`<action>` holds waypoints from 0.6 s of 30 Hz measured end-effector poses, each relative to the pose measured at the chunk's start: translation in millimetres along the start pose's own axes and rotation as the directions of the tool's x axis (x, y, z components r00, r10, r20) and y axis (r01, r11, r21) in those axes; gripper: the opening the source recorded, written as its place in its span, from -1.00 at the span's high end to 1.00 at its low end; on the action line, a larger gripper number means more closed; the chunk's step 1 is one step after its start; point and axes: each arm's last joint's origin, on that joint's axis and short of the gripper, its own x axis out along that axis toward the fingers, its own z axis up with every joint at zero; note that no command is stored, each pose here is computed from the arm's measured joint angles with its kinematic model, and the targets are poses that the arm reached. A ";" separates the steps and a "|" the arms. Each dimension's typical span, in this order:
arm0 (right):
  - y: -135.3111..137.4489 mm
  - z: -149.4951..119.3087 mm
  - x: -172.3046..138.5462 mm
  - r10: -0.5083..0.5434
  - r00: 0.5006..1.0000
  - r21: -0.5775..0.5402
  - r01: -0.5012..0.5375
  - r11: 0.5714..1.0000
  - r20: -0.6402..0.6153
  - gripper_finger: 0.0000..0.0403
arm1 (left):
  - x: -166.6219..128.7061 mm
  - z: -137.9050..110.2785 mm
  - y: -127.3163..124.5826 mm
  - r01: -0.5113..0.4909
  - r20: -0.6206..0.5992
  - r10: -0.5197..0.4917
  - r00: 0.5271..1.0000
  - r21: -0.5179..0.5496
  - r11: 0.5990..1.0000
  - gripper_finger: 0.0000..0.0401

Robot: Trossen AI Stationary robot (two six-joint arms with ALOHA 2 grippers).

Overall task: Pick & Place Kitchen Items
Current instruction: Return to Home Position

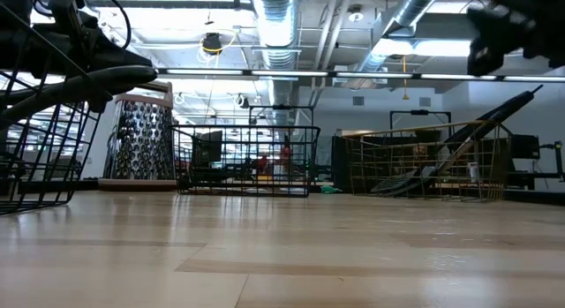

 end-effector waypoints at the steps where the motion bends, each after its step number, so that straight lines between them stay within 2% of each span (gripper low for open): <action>1: 1.4 2.2 -0.1 0.041 0.999 -0.032 -0.040 0.999 0.019 0.37 | 0.0 0.0 0.0 0.000 0.000 0.000 1.000 0.000 1.000 0.99; 3: 2.7 2.7 -0.2 0.081 0.996 -0.066 -0.079 0.995 0.022 0.37 | 0.0 0.1 0.0 0.000 0.001 0.000 1.000 0.000 1.000 0.99; 12: 1.0 -8.1 -0.4 0.059 0.994 -0.070 -0.065 0.995 -0.090 0.37 | 0.0 0.6 -0.3 0.003 0.006 -0.003 1.000 -0.003 1.000 0.99; 18: 1.0 -8.3 -0.4 0.059 0.994 -0.068 -0.066 0.996 -0.091 0.37 | 0.0 0.6 -0.4 0.004 0.006 -0.004 1.000 -0.003 1.000 0.99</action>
